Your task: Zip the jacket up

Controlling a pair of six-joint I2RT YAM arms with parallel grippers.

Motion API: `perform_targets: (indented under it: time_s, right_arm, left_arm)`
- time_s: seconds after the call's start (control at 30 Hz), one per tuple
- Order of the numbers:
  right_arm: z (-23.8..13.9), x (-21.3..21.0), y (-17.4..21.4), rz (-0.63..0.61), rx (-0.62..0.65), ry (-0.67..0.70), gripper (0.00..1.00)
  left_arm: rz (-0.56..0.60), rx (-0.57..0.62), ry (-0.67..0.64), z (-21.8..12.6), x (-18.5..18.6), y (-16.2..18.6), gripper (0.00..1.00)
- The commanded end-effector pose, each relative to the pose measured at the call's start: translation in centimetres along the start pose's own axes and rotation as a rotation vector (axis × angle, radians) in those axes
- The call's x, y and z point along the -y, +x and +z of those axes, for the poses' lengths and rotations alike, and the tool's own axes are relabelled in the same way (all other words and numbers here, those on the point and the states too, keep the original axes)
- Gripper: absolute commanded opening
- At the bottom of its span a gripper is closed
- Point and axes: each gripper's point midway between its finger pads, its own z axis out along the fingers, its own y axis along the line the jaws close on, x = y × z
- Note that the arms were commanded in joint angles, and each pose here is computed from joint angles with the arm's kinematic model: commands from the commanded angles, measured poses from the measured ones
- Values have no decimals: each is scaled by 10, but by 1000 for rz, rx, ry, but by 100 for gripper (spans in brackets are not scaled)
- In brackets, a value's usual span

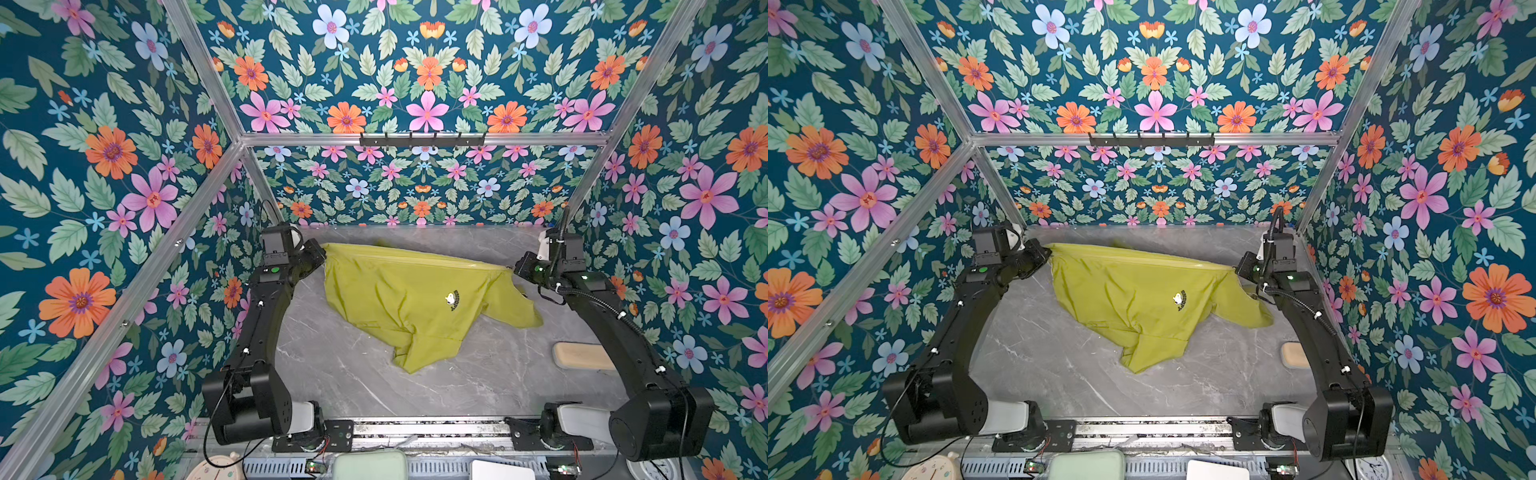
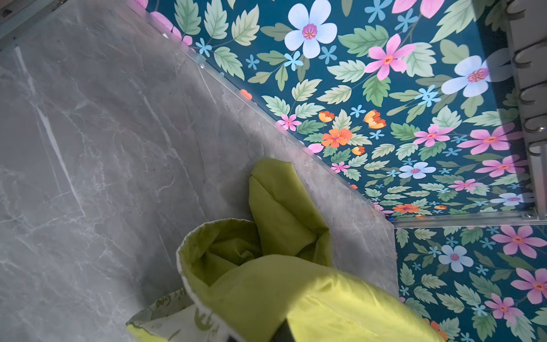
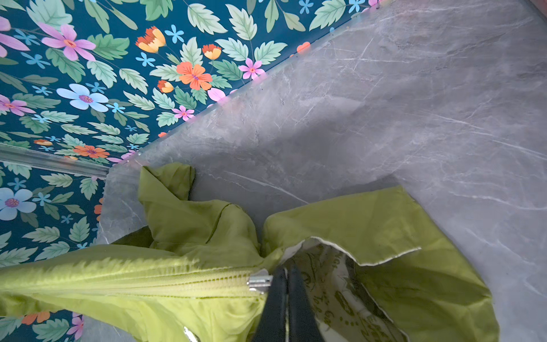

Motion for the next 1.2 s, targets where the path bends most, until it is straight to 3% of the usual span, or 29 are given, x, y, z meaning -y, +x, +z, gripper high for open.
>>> perform_targets:
  time_s: [0.0, 0.07, 0.13, 0.17, 0.23, 0.27, 0.3, 0.33, 0.4, 0.5, 0.67, 0.73, 0.87, 1.0, 1.13, 1.17]
  right_arm:
    - [-14, 8, -25, -13, 87, 74, 0]
    - [-19, -1, -28, -11, 111, 23, 0]
    - [-15, -3, -17, -3, 99, -19, 0]
    - [-11, 1, -6, 0, 76, -24, 7]
    - [-7, 15, 14, 18, 36, 10, 45]
    - [-10, 22, 24, 21, 24, 30, 56]
    - [-16, 30, 31, 26, 26, 57, 61]
    - [-24, 36, 35, 26, 41, 78, 66]
    - [-47, 46, 41, 10, 100, 105, 86]
    - [-79, 62, 47, -2, 215, 152, 99]
    - [-90, 94, 51, -36, 376, 248, 99]
    - [-79, 103, 54, -72, 380, 284, 99]
    - [-44, 116, 63, -190, 338, 326, 99]
    - [-14, 129, 68, -265, 376, 350, 99]
    - [14, 129, 79, -330, 416, 282, 99]
    - [22, 131, 83, -346, 410, 273, 99]
  left_arm:
    - [34, 116, -12, -3, 5, -35, 0]
    - [35, 119, -11, -2, 4, -34, 4]
    - [35, 119, -39, -1, -5, -29, 26]
    - [36, 109, -57, 0, -12, -24, 36]
    - [47, 90, -97, -2, -23, -15, 65]
    - [58, 88, -137, -8, -30, -13, 85]
    - [83, 97, -182, -16, -36, -12, 98]
    - [95, 114, -230, -26, -42, -14, 100]
    - [121, 170, -317, -51, -53, -18, 100]
    - [135, 279, -348, -84, -57, -17, 100]
    - [140, 462, -423, -104, -102, 15, 100]
    - [150, 522, -474, -106, -125, 29, 100]
    - [288, 592, -516, -99, -156, 59, 100]
    - [398, 648, -401, -75, -159, 79, 100]
    - [429, 570, -411, -42, -175, 88, 100]
    - [440, 489, -394, -25, -173, 91, 100]
